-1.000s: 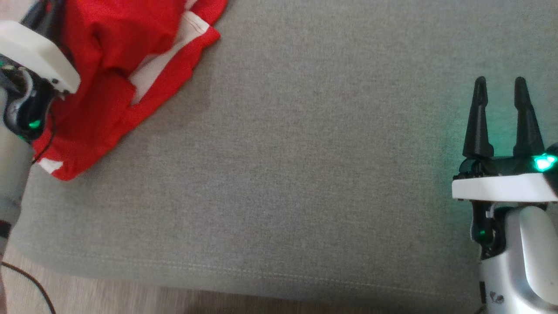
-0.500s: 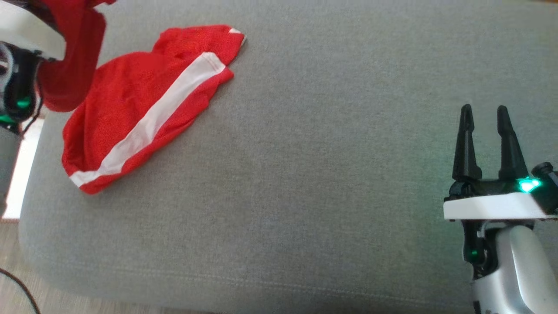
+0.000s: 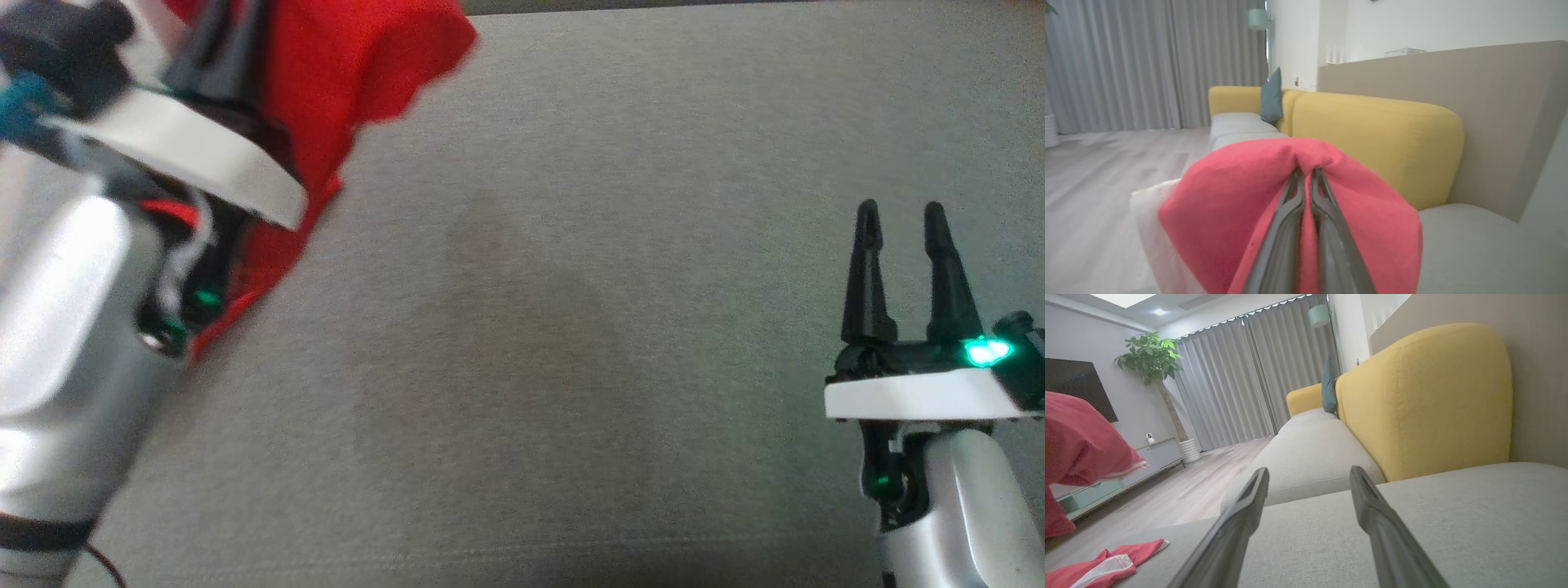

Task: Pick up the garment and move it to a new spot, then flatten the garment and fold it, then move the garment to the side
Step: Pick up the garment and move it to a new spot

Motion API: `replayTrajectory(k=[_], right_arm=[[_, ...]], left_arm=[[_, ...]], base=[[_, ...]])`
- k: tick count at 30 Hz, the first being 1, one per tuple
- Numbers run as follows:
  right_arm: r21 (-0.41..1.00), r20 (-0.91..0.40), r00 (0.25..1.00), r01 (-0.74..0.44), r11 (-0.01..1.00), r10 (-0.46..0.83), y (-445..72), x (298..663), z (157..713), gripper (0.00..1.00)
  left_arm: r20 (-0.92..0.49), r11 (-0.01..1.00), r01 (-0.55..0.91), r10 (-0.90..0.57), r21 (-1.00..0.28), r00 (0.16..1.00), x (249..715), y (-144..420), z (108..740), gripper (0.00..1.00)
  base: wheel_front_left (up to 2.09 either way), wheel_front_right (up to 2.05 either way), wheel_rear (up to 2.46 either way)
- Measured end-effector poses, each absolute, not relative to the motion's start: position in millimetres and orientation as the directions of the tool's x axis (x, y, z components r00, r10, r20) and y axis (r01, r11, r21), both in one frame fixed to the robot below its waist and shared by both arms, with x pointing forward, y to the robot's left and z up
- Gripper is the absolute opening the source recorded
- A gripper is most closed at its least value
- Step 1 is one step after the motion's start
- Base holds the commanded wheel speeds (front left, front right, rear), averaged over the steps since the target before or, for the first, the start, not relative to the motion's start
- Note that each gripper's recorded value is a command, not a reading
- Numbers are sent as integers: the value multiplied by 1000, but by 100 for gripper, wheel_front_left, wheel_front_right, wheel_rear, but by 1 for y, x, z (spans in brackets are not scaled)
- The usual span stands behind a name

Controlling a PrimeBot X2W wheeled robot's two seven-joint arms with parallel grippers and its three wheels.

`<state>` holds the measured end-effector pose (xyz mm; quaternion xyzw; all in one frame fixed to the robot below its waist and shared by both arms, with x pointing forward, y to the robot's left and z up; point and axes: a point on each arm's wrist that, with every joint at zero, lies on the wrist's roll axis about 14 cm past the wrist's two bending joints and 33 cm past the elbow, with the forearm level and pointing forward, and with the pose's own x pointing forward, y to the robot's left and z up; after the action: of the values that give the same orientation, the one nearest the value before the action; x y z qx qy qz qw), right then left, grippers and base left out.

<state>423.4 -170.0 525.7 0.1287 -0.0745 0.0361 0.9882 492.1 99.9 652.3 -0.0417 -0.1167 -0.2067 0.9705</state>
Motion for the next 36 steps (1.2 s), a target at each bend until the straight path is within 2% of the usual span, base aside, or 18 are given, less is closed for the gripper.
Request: replayTrajectory(k=[7,15,16,17,21,25,31,36], right_arm=[[235,198,980,-15,972,-33,-202,405,542,100],[229,194,960,158,961,-204,-260,376,545,100],[226,190,957,176,958,-220,-266,372,544,100],[225,186,954,192,955,-235,-270,369,543,100],[210,169,946,239,948,-276,-284,361,539,100],[211,159,947,242,947,-278,-285,365,535,100],[203,163,966,166,965,-200,-261,387,532,100],[189,161,981,80,979,-111,-232,407,528,100]], left_arm=[[184,819,562,-538,-114,822,488,18,618,0],[125,712,665,-656,-227,745,492,-70,568,1],[115,704,669,-663,-241,739,492,-80,561,76],[100,696,675,-675,-245,731,491,-88,553,100],[75,688,681,-687,-252,722,496,-105,530,100],[74,724,643,-648,-247,758,509,-90,522,100],[64,827,513,-513,-231,856,524,-21,519,100],[48,902,392,-390,-182,919,506,47,512,100]], base=[[0,0,0],[0,0,0],[0,0,0],[0,0,0],[0,0,0],[0,0,0],[0,0,0],[0,0,0]])
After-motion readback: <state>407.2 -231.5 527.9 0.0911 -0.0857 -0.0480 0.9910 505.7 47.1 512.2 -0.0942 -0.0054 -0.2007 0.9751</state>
